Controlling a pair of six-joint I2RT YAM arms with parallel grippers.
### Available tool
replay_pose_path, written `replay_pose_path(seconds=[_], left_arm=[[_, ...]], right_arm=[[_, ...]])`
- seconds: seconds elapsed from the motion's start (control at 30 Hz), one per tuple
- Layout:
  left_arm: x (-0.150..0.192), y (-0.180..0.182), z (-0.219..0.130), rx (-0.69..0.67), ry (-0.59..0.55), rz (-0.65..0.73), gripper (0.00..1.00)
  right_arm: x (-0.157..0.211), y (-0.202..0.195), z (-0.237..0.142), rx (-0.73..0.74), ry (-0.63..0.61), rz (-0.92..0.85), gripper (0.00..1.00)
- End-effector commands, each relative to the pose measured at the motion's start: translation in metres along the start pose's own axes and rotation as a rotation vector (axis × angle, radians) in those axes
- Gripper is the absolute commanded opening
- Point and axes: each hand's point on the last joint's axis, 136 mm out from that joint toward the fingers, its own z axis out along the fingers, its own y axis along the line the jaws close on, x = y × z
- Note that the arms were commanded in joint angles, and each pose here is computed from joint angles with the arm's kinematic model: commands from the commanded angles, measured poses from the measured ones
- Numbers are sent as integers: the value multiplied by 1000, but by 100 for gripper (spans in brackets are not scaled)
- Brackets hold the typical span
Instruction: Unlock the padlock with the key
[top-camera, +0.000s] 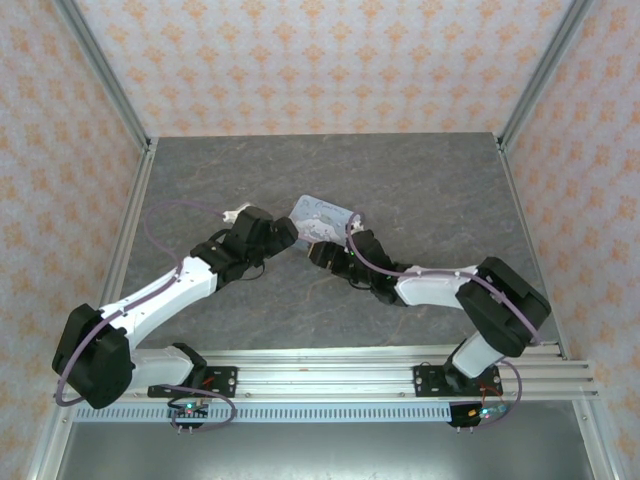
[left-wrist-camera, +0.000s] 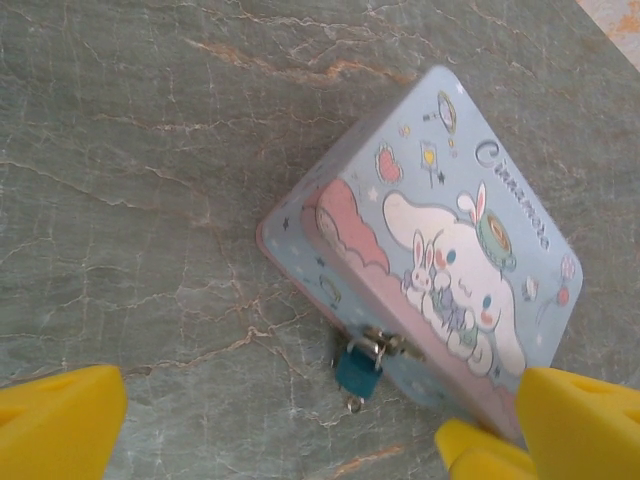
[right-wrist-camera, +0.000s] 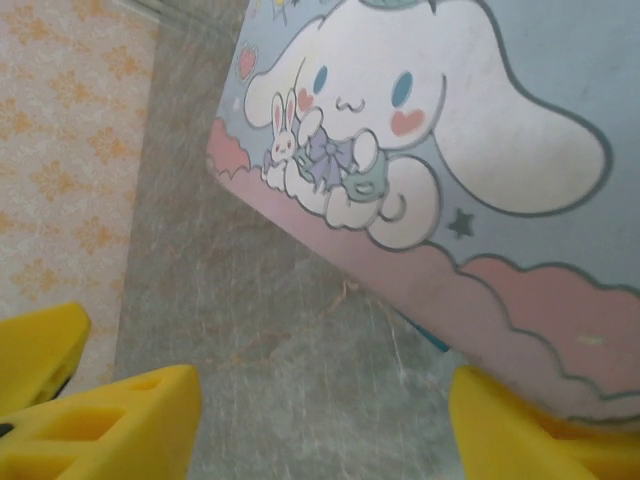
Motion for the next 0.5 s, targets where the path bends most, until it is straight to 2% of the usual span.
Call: replay_pose_path(seconds=[0.0,0.1,0.2,0.4,0.47], left_arm=[[-9,2,-4,-33,-27,16,100],[-9,0,-3,-25,-25,16,100],[-10,-3,-3,-20,-23,31,100],[-16,-10,-2,-20,-32,75,100],[-15,-13,1,-23,-23,92,100]], right_arm=[[-31,-20,5,82,-66,-23,66],[-58,-39,2,120,-109,-3,66],[-72,-40,-7,116,-123,-22,66],[-56,-32,-18,58,-61,-76,63],[-47,-34,-13,28,-35,-74,59]])
